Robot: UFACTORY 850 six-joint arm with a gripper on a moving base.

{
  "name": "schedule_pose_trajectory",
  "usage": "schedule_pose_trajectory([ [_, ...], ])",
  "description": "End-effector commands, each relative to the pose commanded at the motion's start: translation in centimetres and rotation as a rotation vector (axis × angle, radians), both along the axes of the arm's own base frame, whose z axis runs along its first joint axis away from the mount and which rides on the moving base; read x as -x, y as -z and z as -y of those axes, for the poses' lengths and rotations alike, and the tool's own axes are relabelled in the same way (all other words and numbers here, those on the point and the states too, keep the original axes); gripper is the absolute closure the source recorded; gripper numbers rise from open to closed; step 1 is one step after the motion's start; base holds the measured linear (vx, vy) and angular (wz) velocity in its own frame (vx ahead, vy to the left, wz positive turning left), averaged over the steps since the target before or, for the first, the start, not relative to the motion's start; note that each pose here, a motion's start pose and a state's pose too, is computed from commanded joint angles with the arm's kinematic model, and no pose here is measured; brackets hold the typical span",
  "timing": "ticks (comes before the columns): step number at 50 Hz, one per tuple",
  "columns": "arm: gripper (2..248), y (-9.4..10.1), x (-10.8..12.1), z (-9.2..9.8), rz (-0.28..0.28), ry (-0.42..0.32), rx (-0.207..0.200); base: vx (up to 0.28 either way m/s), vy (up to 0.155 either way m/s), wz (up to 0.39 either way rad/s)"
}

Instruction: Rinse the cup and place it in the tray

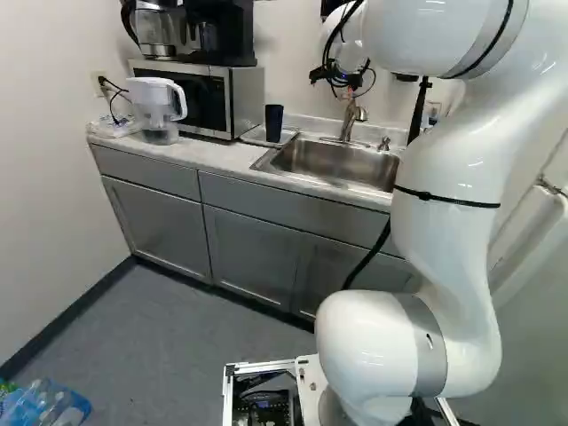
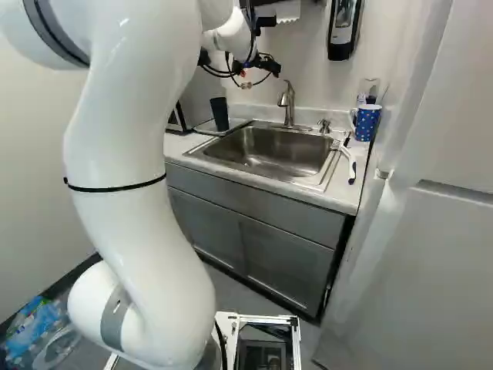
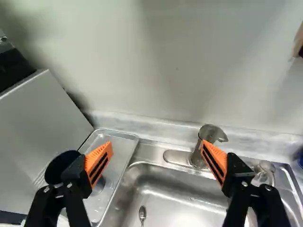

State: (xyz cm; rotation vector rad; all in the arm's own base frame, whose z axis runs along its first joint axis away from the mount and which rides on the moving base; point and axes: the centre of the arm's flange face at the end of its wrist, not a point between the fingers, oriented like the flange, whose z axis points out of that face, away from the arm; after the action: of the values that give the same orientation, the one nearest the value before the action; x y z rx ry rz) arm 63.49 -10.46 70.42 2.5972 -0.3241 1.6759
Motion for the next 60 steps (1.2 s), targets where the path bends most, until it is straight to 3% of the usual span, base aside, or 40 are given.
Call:
schedule_pose_trajectory([
  [60, 3, 1.0, 12.0, -1.5, -0.211, -0.004, -0.042, 0.000, 0.000, 0.000],
])
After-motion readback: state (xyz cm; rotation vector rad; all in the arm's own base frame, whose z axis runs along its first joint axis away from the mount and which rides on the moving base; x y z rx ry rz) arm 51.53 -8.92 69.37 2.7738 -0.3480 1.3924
